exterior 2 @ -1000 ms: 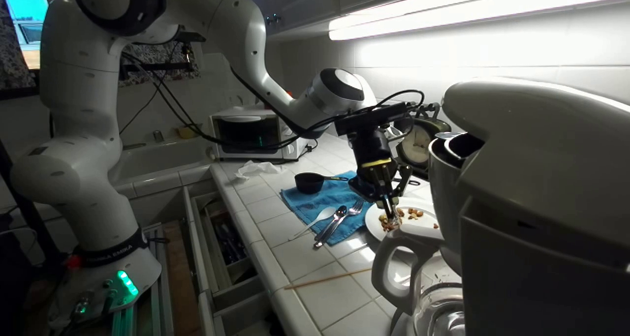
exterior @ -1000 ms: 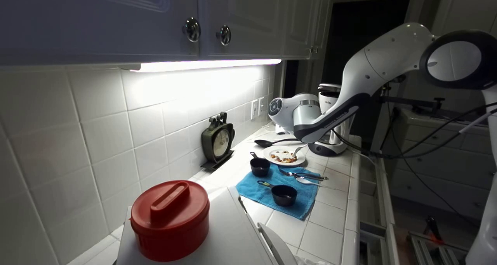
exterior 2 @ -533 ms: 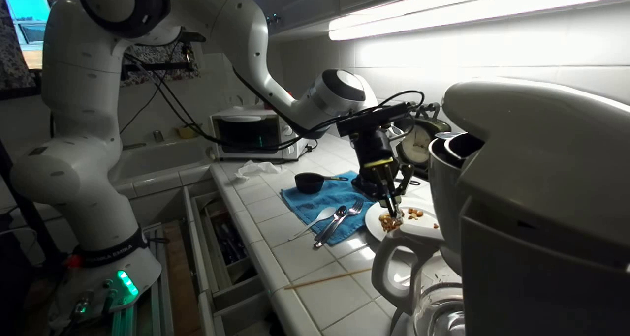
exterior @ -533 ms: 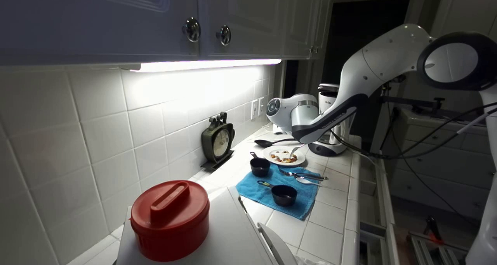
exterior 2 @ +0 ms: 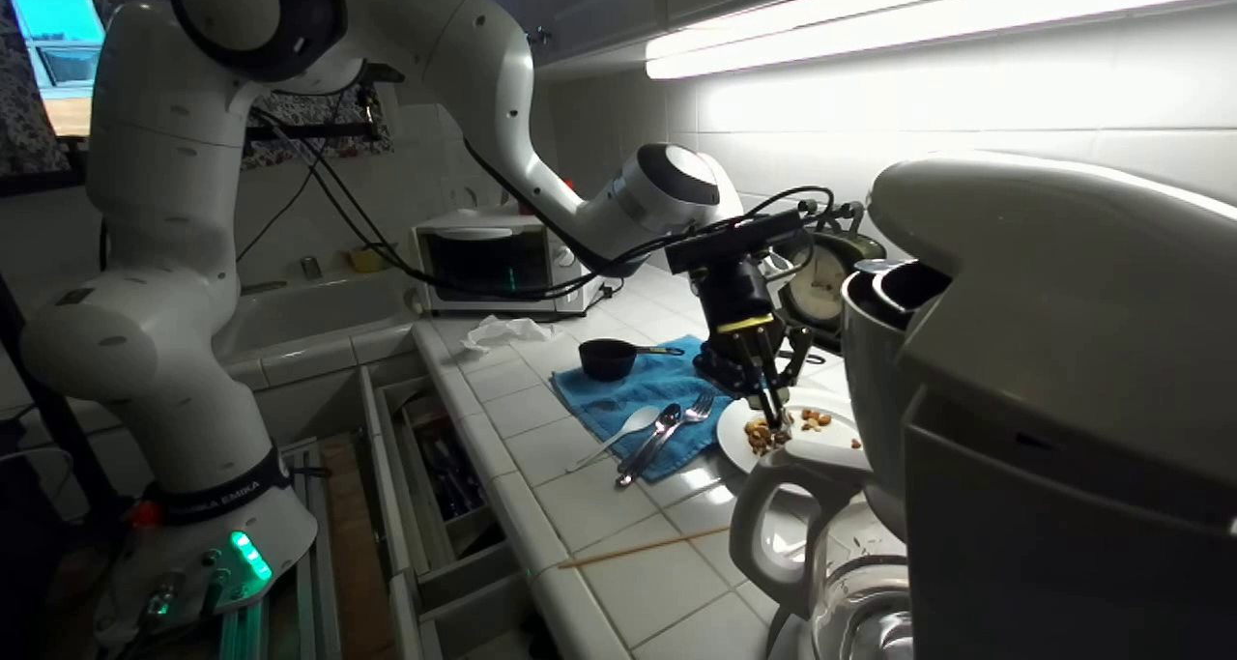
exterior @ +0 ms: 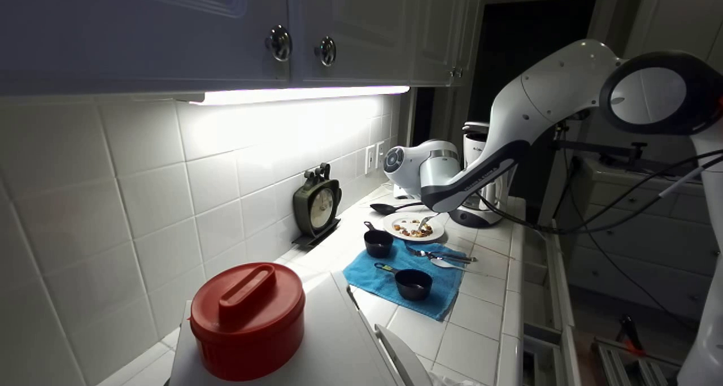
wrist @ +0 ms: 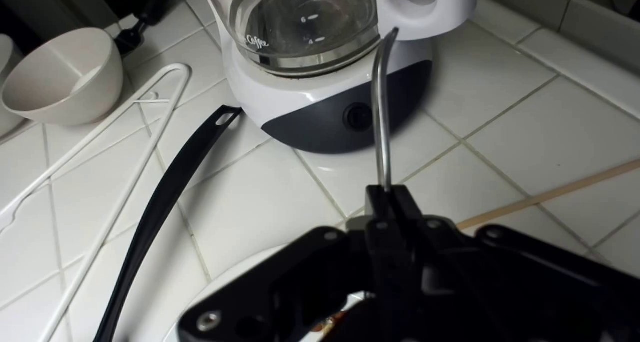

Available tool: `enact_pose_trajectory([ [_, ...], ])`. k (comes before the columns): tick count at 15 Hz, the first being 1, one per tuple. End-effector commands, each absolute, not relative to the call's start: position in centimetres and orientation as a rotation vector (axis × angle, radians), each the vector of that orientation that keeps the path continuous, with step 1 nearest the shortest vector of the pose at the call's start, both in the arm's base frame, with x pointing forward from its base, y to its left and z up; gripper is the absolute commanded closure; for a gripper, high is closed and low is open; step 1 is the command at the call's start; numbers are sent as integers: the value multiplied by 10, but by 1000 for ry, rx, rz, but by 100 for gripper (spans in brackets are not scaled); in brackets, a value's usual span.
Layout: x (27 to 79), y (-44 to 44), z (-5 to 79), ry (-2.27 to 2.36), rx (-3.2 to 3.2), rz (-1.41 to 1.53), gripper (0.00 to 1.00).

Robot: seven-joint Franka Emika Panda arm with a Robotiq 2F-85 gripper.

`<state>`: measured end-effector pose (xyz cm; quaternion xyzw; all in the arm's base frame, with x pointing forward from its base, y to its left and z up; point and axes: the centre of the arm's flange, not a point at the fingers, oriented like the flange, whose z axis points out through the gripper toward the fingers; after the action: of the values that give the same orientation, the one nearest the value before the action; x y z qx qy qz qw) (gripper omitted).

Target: Use on of the forks to stir the contents on the white plate

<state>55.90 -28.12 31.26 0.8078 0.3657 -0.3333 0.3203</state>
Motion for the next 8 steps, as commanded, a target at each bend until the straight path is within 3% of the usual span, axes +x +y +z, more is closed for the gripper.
enact_pose_trajectory([
  [1, 569, -284, 326, 923, 2156, -814, 96],
  [8, 582, -287, 334, 903, 2175, -783, 96],
])
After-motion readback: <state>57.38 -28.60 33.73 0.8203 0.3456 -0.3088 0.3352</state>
